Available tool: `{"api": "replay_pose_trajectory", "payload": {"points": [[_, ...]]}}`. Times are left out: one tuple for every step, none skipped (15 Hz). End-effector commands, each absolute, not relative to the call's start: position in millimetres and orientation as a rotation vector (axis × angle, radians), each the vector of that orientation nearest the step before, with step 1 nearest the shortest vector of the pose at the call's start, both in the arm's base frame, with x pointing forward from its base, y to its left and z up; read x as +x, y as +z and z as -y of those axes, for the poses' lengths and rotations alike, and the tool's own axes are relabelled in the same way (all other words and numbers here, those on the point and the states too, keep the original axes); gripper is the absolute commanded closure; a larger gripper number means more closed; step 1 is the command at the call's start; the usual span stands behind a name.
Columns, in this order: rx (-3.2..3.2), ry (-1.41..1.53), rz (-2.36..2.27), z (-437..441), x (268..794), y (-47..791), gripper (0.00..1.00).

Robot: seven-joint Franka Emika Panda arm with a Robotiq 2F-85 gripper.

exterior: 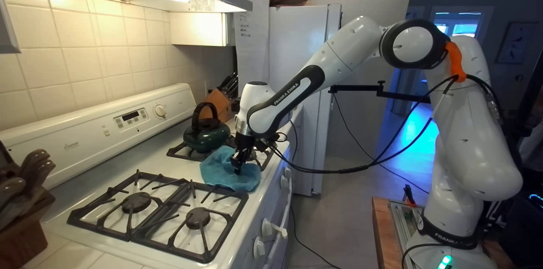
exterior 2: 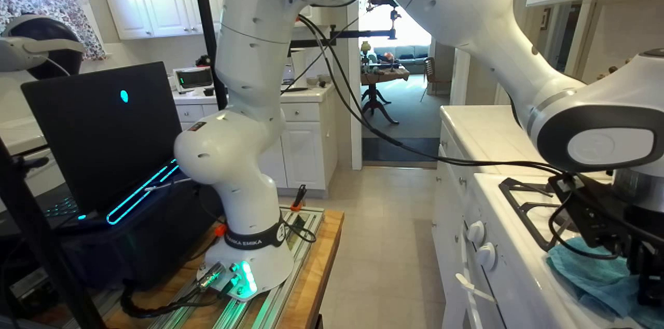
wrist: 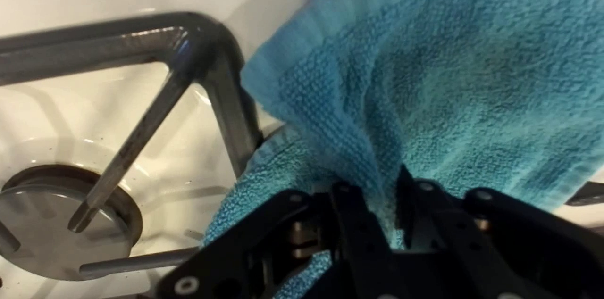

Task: Use the towel to wipe the stove

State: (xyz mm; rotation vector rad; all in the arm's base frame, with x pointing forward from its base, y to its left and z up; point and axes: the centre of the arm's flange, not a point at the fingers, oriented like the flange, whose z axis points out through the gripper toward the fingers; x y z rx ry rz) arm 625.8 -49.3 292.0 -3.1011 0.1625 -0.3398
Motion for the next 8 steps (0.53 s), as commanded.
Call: {"api": "replay_pose_trajectory", "payload": {"points": [[-3.054, -0.376, -0.142, 51, 621, 310, 1.00], [-3.047, -0.383, -0.143, 51, 619, 314, 1.00], [-3.041, -0.391, -0.144, 52, 617, 319, 0.98], [-3.033, -0.401, -0.148, 53, 614, 325, 0.98], [-3.026, -0.415, -0.149, 55, 612, 330, 0.98], [-3.017, -0.429, -0.153, 57, 609, 338, 0.98], [-3.008, -0.437, -0.153, 58, 607, 344, 0.98], [-3.000, -0.445, -0.152, 59, 605, 350, 0.98]]}}
